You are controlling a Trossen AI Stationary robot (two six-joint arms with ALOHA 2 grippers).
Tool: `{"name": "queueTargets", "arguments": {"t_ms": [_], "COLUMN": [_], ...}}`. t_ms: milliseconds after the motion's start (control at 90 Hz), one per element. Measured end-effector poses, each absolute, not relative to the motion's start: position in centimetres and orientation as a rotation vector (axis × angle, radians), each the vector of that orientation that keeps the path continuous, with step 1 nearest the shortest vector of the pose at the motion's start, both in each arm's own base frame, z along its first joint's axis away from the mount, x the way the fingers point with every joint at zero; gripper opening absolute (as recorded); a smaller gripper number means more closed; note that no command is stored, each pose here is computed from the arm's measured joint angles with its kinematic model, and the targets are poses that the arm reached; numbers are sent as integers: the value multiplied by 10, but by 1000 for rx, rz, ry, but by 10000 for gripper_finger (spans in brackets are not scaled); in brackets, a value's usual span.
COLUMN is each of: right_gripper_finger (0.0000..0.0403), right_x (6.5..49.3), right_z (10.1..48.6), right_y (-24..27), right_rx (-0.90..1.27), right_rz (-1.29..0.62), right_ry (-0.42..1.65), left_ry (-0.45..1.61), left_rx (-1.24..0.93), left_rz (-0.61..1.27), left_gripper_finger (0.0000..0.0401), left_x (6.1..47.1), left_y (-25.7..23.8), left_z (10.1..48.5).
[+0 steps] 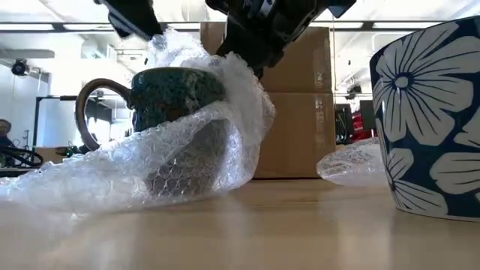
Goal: Wrap mug
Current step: Wrap the green mug with the bubble wrap
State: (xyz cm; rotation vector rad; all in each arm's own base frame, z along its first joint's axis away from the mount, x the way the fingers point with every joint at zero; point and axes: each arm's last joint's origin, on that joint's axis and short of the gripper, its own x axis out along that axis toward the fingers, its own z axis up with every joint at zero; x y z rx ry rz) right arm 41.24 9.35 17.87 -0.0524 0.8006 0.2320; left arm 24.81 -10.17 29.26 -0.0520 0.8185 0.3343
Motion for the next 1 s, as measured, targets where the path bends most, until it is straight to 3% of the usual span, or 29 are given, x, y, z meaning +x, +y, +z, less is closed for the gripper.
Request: {"name": "queueTargets", "arguments": {"t_ms": [211,400,544,811,1000], "right_gripper_finger": [2,2,2,2,2], "right_x": [413,413,413,413,407], "right_z": [179,179,179,179,210], "right_y": [94,94,94,94,93], "right_rx": [-52,-52,-60,-59,-67], "right_rz": [236,240,245,244,238], "right_ry": [799,797,794,794,902], "left_ry": [798,565,554,679,671], "left_rx": [-63,-150,-230,-271,-249], "left_rz": [472,226,14,35,26], "left_gripper_finger": [21,21,21,21,21], "left_x": [237,256,259,270,279], "left_y": [-85,-95,-102,-108,-112], "left_z": [248,234,224,186,192]}}
